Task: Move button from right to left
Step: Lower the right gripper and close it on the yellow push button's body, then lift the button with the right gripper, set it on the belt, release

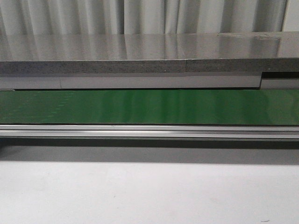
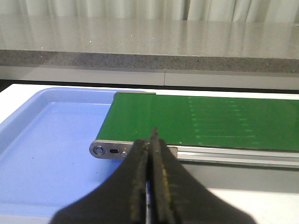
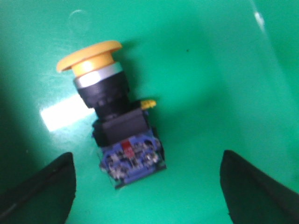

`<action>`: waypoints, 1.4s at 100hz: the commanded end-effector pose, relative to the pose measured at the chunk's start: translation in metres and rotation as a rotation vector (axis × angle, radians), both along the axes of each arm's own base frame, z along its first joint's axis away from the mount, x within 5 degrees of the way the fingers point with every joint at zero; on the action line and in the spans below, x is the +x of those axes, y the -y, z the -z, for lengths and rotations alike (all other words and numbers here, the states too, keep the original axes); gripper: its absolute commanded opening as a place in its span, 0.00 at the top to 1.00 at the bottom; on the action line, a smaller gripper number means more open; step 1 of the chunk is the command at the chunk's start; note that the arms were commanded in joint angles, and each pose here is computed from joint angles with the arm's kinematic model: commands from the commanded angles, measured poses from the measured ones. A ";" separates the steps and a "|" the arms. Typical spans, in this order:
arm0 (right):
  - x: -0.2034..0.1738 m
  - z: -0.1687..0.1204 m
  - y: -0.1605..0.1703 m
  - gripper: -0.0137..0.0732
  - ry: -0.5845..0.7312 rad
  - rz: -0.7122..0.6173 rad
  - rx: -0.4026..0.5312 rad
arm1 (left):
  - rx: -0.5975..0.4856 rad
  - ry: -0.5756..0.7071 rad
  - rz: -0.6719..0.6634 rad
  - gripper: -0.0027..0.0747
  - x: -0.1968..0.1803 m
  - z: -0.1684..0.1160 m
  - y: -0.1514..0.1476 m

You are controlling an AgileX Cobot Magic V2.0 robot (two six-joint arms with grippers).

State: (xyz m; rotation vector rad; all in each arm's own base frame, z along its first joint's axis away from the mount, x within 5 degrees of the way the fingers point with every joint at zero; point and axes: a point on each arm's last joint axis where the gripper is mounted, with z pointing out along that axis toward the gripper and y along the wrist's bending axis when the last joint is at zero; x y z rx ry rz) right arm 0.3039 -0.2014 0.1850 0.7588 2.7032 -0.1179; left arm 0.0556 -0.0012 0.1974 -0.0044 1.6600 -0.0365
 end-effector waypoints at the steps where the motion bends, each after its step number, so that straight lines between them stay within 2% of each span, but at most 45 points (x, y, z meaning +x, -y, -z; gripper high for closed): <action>1: 0.011 -0.016 0.006 0.14 0.093 0.022 -0.018 | -0.007 0.060 -0.002 0.99 0.000 0.007 0.000; 14: 0.021 -0.010 0.012 0.24 0.099 0.033 -0.001 | -0.007 0.060 -0.002 0.99 0.000 0.007 0.000; 41: 0.027 0.000 0.010 0.66 0.069 0.022 0.024 | -0.007 0.060 -0.002 0.99 0.000 0.007 0.000; 47: 0.029 -0.002 0.008 0.71 0.072 0.019 0.027 | -0.007 0.060 -0.002 0.99 0.000 0.007 0.000; 61: 0.034 -0.017 -0.005 0.71 0.076 -0.014 0.038 | -0.007 0.060 -0.002 0.99 0.000 0.007 0.000; 87: 0.023 -0.083 -0.043 0.72 0.168 -0.099 -0.008 | -0.007 0.060 -0.002 0.99 0.000 0.007 0.000; 101: 0.013 -0.108 -0.062 0.72 0.185 -0.136 -0.001 | -0.007 0.060 -0.002 0.99 0.000 0.007 0.000; 113: 0.013 -0.110 -0.077 0.72 0.168 -0.144 0.047 | -0.007 0.060 -0.002 0.99 0.000 0.007 0.000; 140: 0.020 -0.094 -0.105 0.72 0.115 -0.158 0.113 | -0.007 0.060 -0.002 0.99 0.000 0.007 0.000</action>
